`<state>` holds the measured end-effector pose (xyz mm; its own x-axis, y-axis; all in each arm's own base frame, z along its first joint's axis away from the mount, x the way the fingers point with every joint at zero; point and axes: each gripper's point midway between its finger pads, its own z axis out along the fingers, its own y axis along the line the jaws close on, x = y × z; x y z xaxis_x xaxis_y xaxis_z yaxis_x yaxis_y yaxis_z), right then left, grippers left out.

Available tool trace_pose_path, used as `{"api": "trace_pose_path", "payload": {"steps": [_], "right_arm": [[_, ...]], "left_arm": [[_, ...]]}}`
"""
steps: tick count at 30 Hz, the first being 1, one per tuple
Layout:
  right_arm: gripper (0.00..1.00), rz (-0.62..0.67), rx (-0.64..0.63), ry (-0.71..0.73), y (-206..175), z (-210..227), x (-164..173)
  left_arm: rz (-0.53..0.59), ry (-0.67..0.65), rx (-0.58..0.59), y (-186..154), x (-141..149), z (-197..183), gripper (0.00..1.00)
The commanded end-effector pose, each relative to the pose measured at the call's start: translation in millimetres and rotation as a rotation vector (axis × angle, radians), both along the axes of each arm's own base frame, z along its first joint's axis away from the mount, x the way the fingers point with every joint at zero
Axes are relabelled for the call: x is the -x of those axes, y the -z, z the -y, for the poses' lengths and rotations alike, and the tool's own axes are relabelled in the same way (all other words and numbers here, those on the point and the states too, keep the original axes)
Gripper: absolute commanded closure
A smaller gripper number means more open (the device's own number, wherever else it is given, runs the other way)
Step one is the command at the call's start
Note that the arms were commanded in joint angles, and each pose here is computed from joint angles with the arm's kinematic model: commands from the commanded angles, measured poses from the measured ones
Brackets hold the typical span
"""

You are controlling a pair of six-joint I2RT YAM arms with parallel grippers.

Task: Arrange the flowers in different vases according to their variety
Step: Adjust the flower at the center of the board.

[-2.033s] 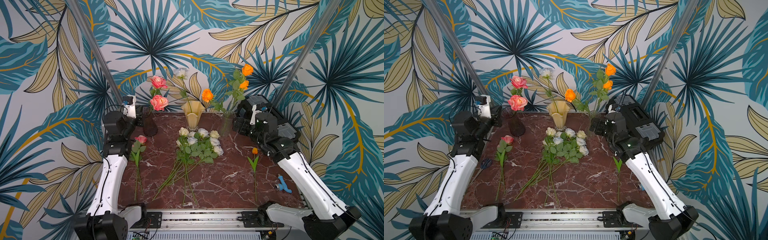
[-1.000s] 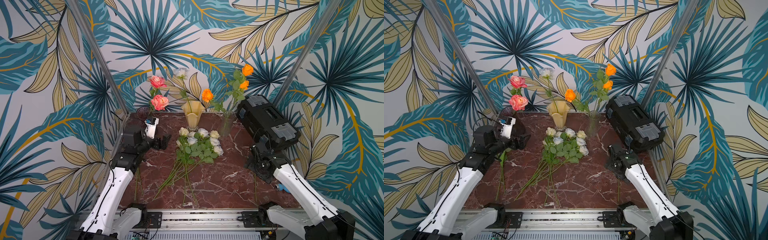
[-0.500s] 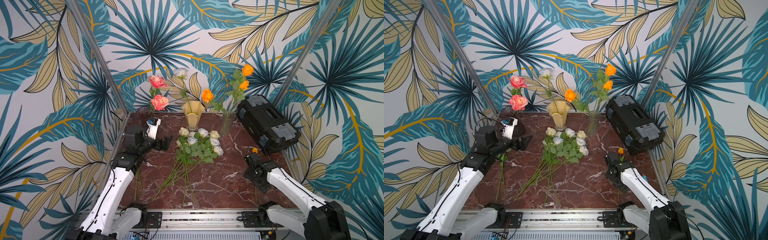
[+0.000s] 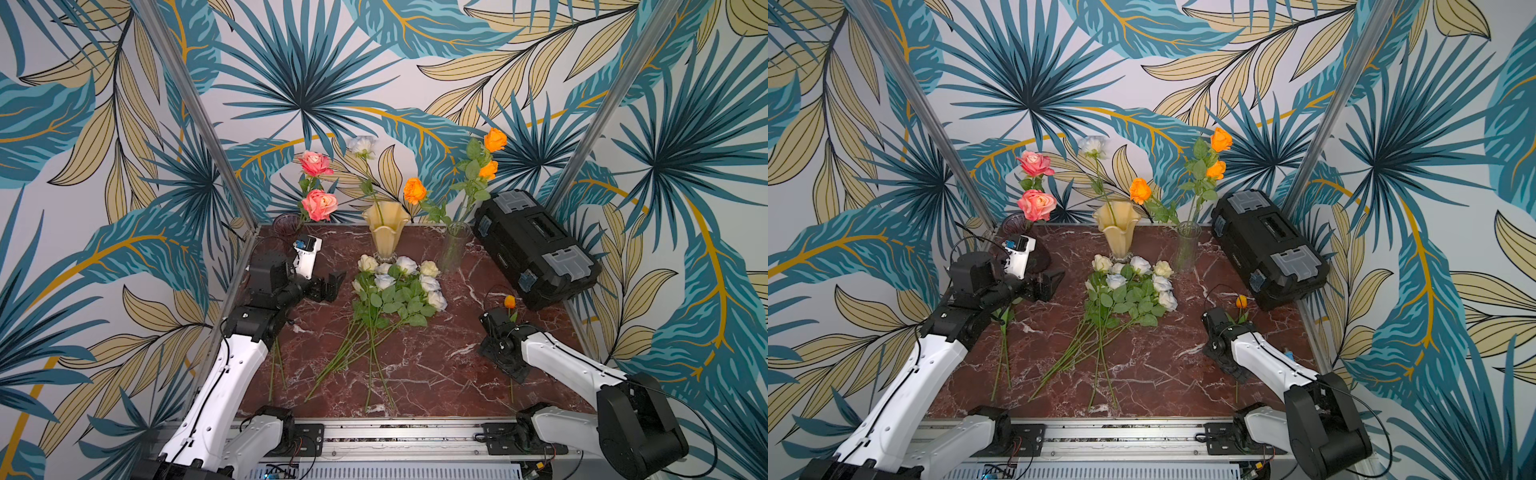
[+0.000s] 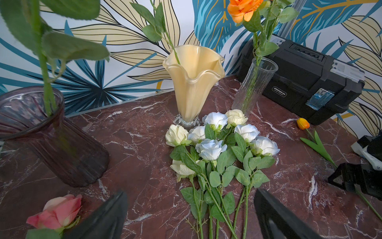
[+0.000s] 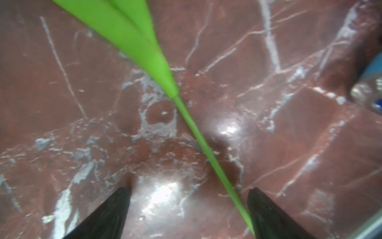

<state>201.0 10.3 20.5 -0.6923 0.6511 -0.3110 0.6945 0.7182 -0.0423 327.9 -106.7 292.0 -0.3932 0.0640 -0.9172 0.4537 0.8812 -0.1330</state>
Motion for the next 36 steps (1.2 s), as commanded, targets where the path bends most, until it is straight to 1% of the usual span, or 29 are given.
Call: {"api": "trace_pose_path", "payload": {"steps": [1,9,13,16,20,22,25,26,29,33,34,36], "right_arm": [[0.06,0.012,-0.041,-0.06,0,-13,-12],[0.06,-0.026,-0.09,-0.133,1,-26,-16],[0.08,-0.065,-0.111,-0.163,0,-31,-11],[0.14,-0.167,-0.075,-0.18,-5,-23,7],[0.3,-0.28,-0.069,-0.212,-9,-18,34],[0.36,-0.299,-0.07,-0.224,-13,-17,42],[0.37,-0.355,-0.053,-0.215,-14,-11,57],[0.38,-0.358,-0.045,-0.212,-15,-10,57],[0.46,-0.339,-0.002,-0.181,-17,-4,51],[0.46,-0.3,0.015,-0.146,-15,-3,40],[0.45,-0.295,0.015,-0.137,-13,-4,37],[0.39,-0.268,-0.005,-0.127,-5,-10,30]], "left_arm": [[-0.022,0.003,-0.011,13,7,0,0.0],[-0.02,-0.001,-0.009,18,11,-1,0.0],[-0.022,-0.004,-0.007,21,12,-2,0.0],[-0.017,-0.005,-0.007,20,14,-2,0.0],[-0.008,-0.004,-0.015,18,17,-3,0.0],[-0.004,-0.003,-0.017,17,18,-3,0.0],[-0.001,0.0,-0.016,16,18,-3,0.0],[0.0,0.0,-0.015,15,19,-3,0.0],[0.005,0.004,-0.011,14,19,-2,0.0],[0.005,0.004,-0.011,14,19,-2,0.0],[0.004,0.005,-0.011,14,19,-2,0.0],[0.008,0.005,-0.011,13,19,-2,0.0]]}}
